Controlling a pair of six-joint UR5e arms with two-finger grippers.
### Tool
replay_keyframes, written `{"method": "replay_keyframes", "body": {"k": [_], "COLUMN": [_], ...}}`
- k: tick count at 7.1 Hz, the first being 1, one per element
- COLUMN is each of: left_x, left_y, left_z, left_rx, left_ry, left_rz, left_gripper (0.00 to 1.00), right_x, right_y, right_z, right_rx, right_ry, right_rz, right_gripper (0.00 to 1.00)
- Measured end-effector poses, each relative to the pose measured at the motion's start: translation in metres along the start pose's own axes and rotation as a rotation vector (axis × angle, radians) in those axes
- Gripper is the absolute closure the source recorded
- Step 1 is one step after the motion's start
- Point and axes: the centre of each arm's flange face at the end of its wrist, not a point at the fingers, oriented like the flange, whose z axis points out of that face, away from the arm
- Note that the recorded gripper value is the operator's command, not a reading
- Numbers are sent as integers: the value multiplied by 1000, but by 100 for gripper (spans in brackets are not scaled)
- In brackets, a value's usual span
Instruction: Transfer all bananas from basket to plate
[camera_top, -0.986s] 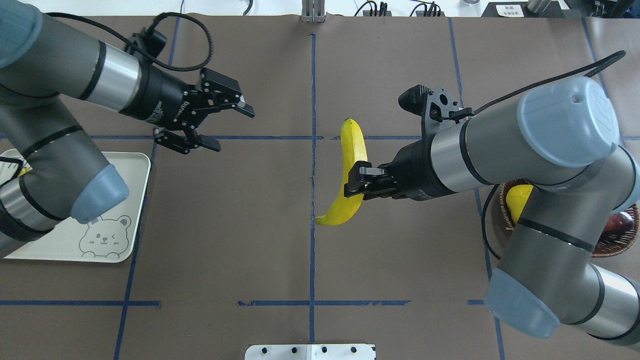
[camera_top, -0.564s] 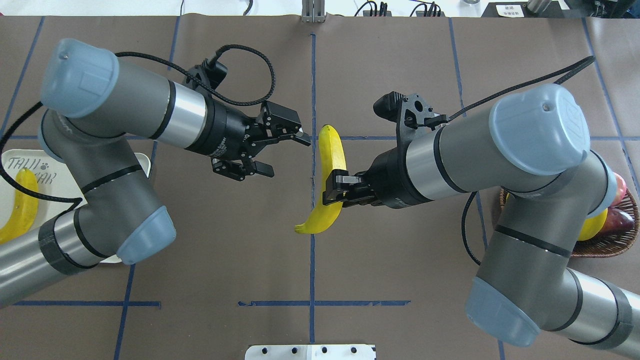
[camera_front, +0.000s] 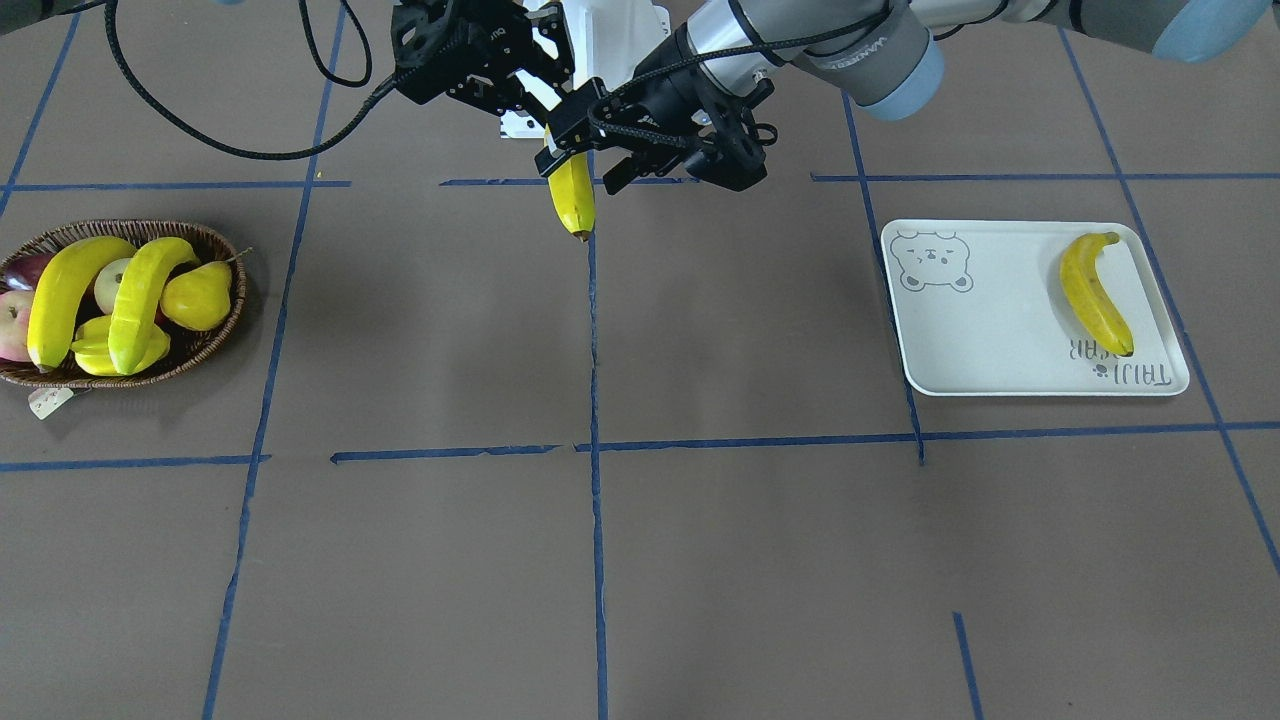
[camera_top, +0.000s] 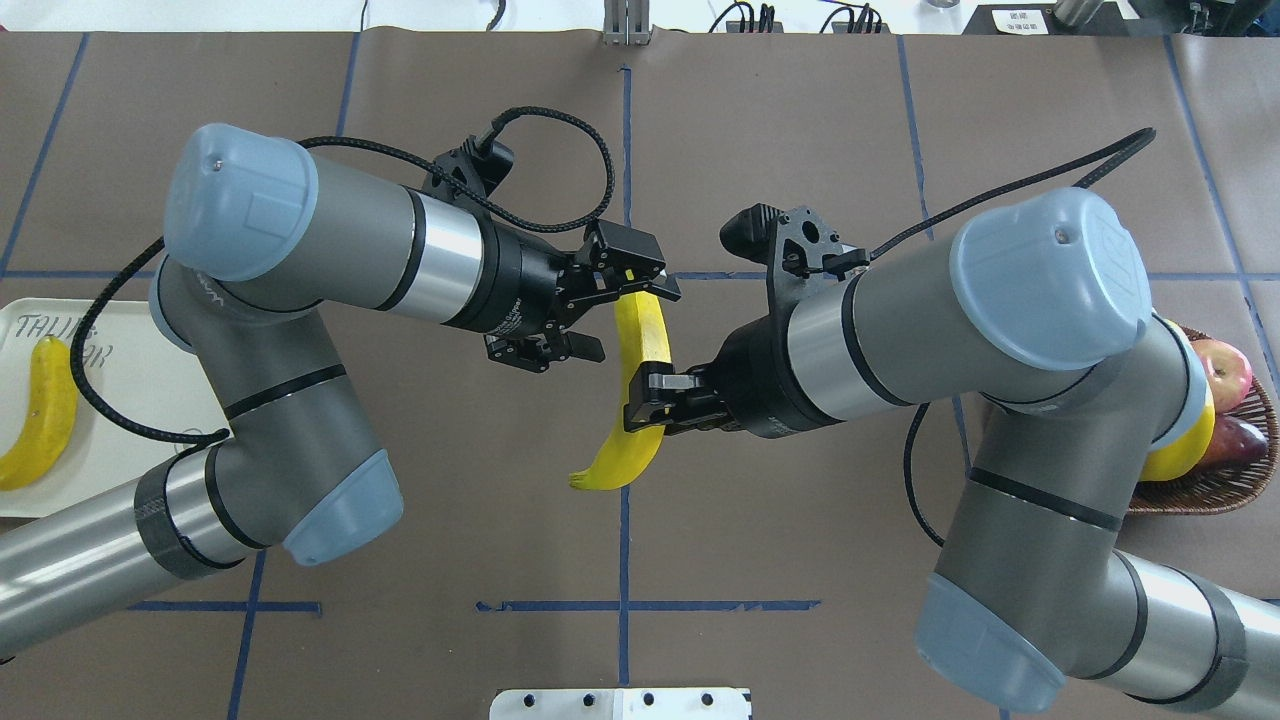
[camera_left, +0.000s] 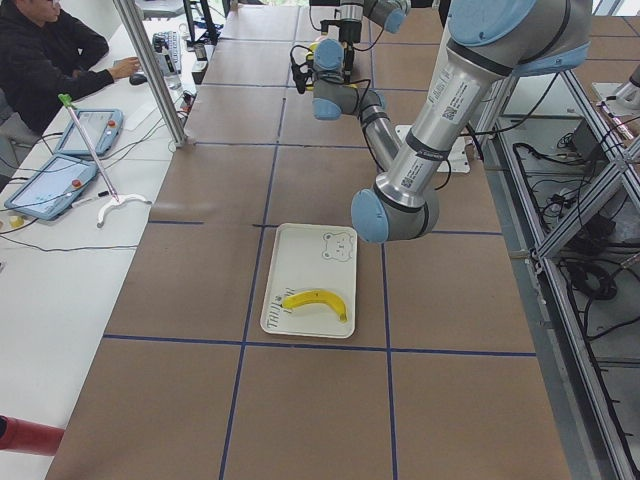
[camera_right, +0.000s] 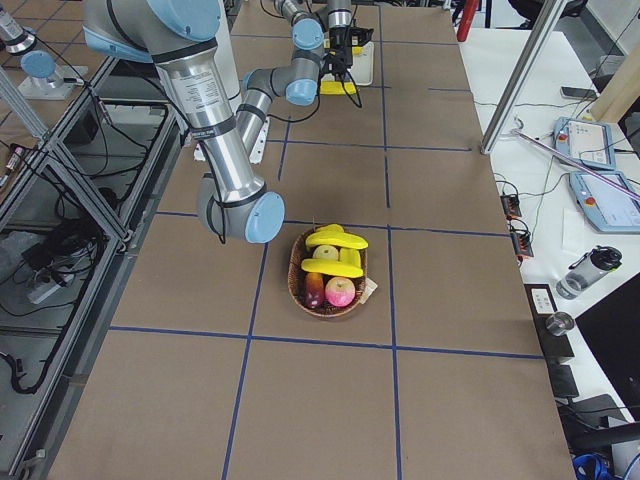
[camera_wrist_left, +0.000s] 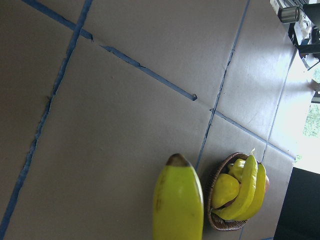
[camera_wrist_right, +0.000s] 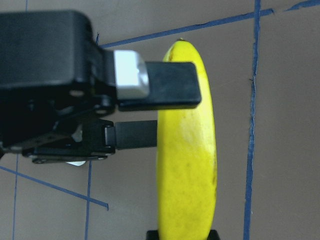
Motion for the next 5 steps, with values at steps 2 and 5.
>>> {"method": "replay_keyframes", "body": {"k": [2,5], "left_x": [-1,-5], "left_y": [7,9], "left_z": [8,8], "left_rx": [-5,-10], "left_ry": [0,-4], "left_rz": [3,19], "left_gripper": [96,100], "right_x": [-3,-4], "right_y": [1,0], "right_z": [-2,-3], "right_rx": [1,3], "right_ry": [-7,-9], "right_rz": [0,1], "right_gripper": [99,0]}}
